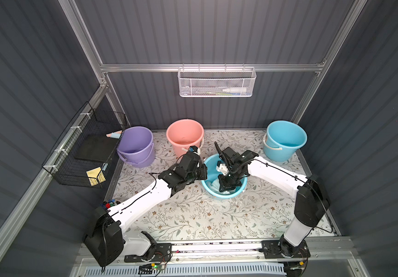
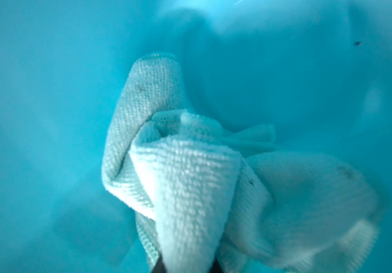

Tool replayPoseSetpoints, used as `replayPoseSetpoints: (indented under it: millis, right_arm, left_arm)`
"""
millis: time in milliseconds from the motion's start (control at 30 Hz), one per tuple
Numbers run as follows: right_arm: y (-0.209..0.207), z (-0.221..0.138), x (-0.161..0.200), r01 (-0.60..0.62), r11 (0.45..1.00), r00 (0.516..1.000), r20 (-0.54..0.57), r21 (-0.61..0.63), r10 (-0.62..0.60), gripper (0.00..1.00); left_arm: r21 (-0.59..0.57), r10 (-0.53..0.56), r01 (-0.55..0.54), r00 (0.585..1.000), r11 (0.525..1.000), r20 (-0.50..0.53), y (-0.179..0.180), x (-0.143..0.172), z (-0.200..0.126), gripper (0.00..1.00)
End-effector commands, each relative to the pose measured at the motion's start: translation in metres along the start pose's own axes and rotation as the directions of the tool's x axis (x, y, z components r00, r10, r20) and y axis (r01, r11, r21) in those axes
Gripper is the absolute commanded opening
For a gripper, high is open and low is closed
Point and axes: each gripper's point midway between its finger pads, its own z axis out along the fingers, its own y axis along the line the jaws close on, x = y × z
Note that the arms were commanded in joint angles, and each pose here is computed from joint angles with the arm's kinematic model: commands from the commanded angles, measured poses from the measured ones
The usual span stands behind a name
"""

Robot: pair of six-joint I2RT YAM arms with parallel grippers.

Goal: Wipe the inside of the bucket with a cloth
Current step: Wipe the dirt from the inside of the bucket.

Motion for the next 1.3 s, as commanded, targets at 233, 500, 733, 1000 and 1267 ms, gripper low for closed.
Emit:
replayPoseSetpoints:
  millis: [233,500,733,1000,1267]
  right_arm:
    - [0.071,-0.046,-0.012,-0.139,0.918,0.981,0.075,-0.372,0.179,0.00]
    - [0.071,-0.046,-0.042,-0.283,0.836,0.906,0.156,-0.470,0.394,0.00]
    - [0.051,-0.024,-0.064,-0.365,0.845,0.841,0.250,-0.390,0.479,0.00]
    - [0.006,0.033,-0.069,-0.443,0.873,0.814,0.317,-0.205,0.487,0.00]
    - [-0.025,0.086,-0.071,-0.489,0.867,0.819,0.294,-0.092,0.493,0.00]
  left_arm:
    - [0.072,0.004,-0.009,0.997,0.997,0.073,-0.020,-0.022,-0.011,0.00]
    - [0.082,0.005,-0.011,0.997,0.997,0.072,-0.022,-0.022,-0.010,0.00]
    - [0.087,0.010,-0.016,0.997,0.996,0.071,-0.023,-0.022,-0.010,0.00]
    - [0.089,0.006,-0.012,0.998,0.996,0.070,-0.023,-0.022,-0.010,0.00]
    - [0.083,0.004,-0.010,0.998,0.996,0.070,-0.022,-0.022,-0.011,0.00]
